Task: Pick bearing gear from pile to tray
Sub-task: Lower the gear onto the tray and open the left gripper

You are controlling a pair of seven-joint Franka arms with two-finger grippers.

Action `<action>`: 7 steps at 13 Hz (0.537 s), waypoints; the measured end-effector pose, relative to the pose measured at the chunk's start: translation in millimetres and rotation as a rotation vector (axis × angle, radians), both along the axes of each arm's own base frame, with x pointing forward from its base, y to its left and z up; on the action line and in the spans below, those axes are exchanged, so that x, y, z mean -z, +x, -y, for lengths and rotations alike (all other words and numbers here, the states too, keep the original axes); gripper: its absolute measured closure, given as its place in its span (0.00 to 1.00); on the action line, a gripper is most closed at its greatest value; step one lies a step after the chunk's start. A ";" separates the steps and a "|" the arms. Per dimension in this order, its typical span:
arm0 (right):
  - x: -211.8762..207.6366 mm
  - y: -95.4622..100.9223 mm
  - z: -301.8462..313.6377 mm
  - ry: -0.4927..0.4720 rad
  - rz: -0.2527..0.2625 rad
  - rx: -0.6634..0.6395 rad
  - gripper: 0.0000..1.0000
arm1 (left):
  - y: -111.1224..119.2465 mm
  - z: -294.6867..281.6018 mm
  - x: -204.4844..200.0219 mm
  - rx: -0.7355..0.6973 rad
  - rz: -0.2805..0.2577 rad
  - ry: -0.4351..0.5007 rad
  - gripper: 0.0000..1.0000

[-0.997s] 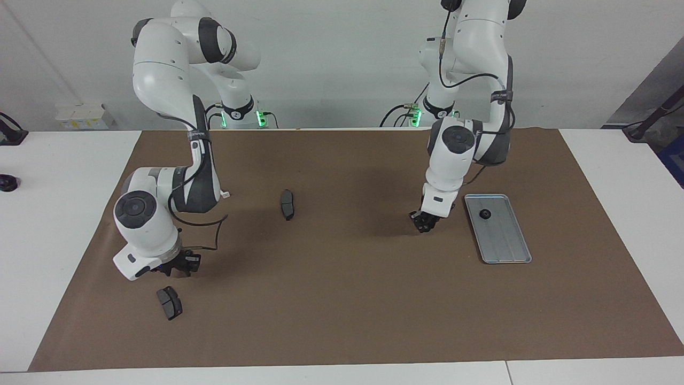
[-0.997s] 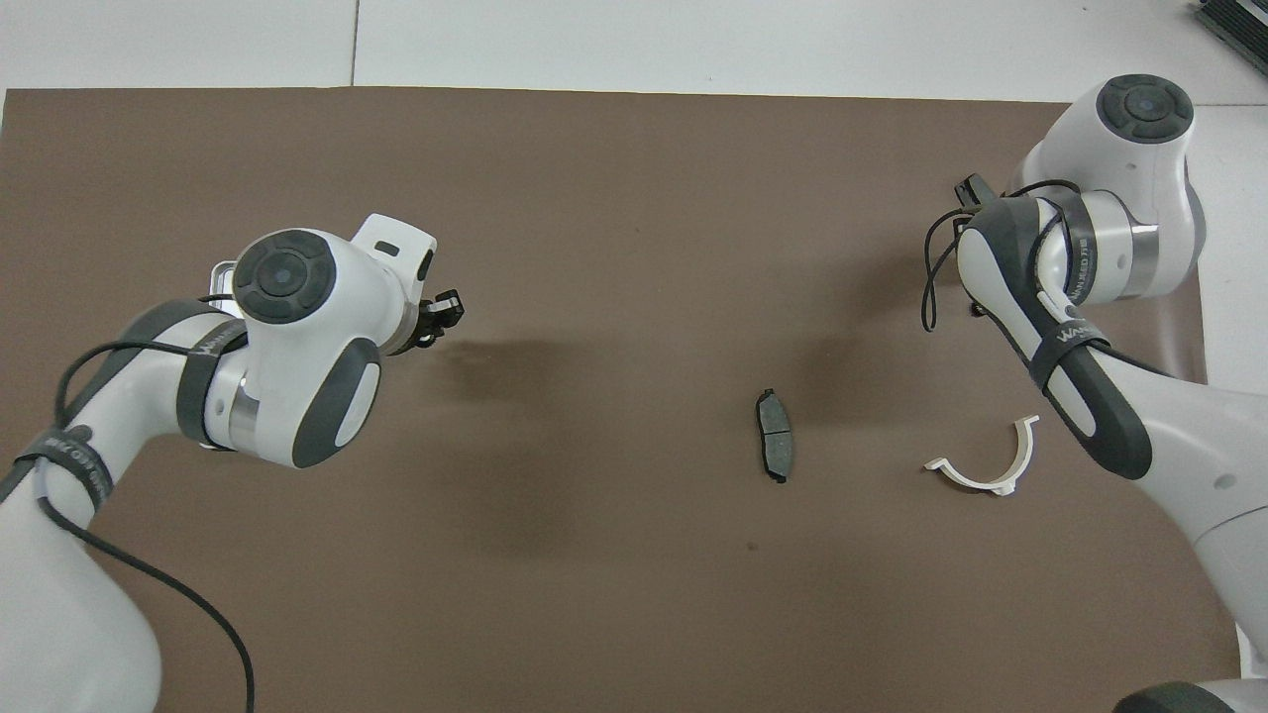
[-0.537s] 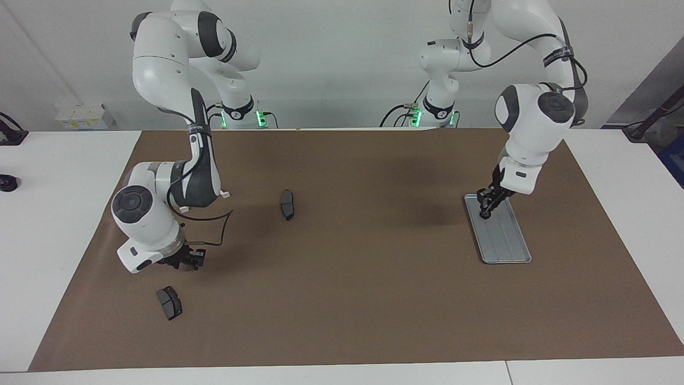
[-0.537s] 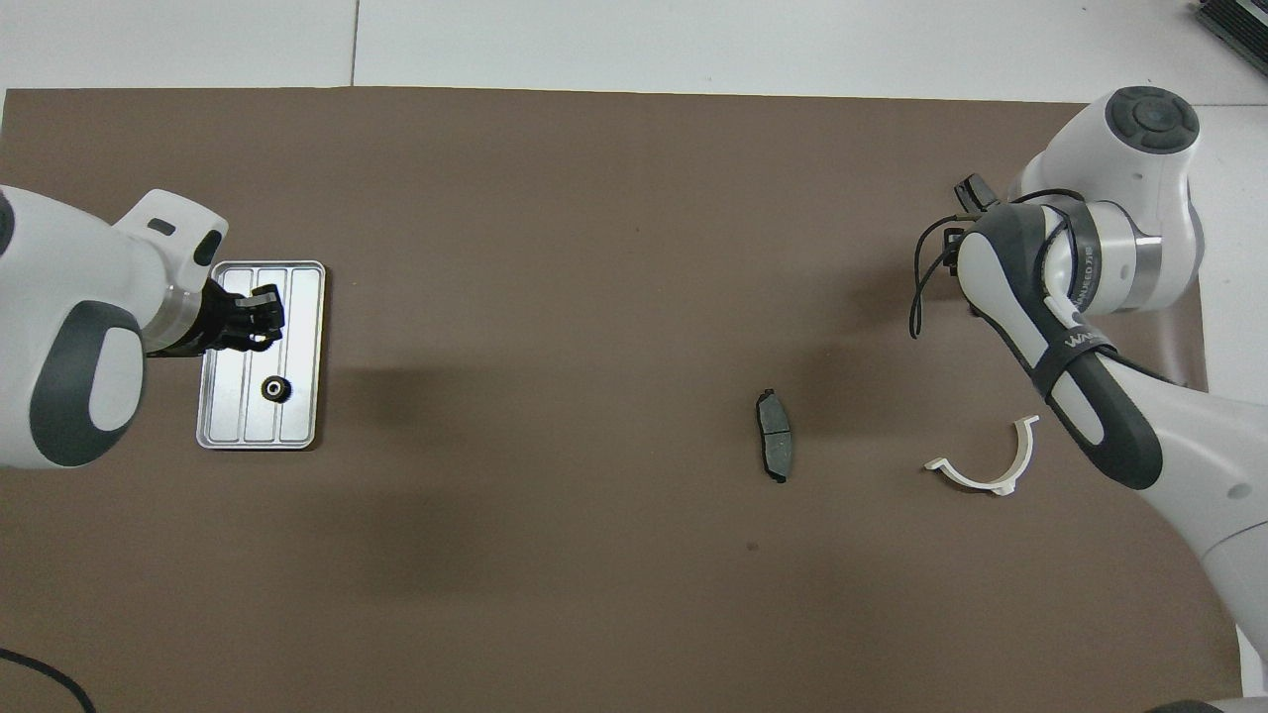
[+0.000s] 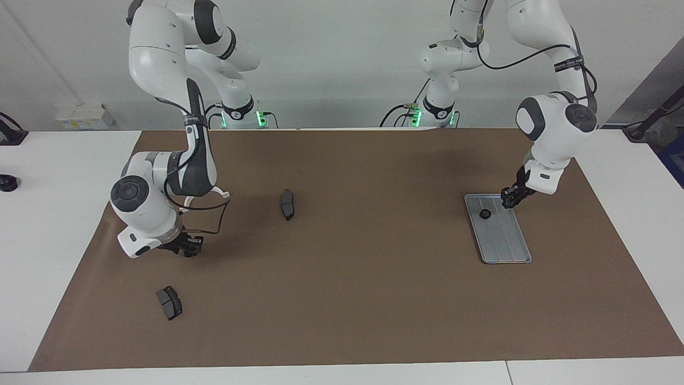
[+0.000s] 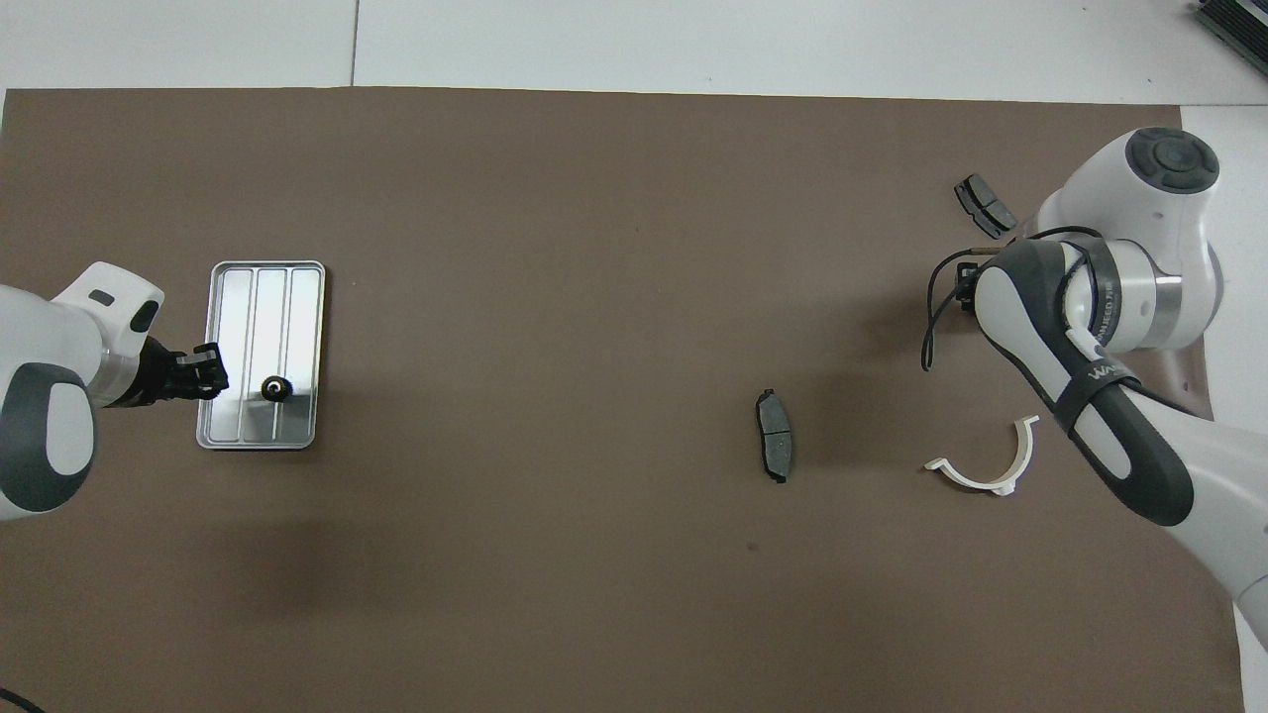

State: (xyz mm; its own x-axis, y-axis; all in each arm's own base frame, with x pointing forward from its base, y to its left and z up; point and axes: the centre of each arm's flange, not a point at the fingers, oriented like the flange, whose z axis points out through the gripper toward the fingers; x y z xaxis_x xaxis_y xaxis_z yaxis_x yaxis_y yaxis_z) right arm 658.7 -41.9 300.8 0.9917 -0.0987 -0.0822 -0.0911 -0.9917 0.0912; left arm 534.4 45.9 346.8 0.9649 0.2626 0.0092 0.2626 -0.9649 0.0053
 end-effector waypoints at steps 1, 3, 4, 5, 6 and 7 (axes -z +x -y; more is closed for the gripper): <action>4.3 -1.6 0.3 0.001 0.007 0.000 0.48 | -3.6 1.3 7.2 0.002 0.006 0.000 0.66; 10.5 -4.7 1.3 0.003 0.006 0.001 0.49 | -7.1 1.8 14.2 0.014 0.010 0.001 0.66; 11.1 -5.4 2.0 0.003 0.004 0.002 0.51 | -7.6 1.4 16.0 0.022 0.012 0.001 0.66; 10.9 -5.8 2.8 0.003 0.004 0.003 0.51 | -8.1 0.7 17.9 0.025 0.010 0.001 0.66; 11.1 -7.2 3.6 0.003 0.002 0.005 0.54 | -8.4 0.1 19.7 0.026 0.007 0.001 0.59; 10.6 -9.0 4.7 0.004 0.001 0.007 0.58 | -8.4 0.0 21.0 0.028 0.005 0.000 0.59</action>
State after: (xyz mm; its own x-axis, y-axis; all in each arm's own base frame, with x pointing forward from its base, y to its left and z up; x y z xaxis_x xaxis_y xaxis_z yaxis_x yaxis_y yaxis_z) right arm 649.7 -46.6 290.2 0.9910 -0.1054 -0.0821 -0.0982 -0.9913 0.0871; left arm 525.9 45.9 325.8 0.9717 0.2357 0.0140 0.2356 -0.9718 0.0064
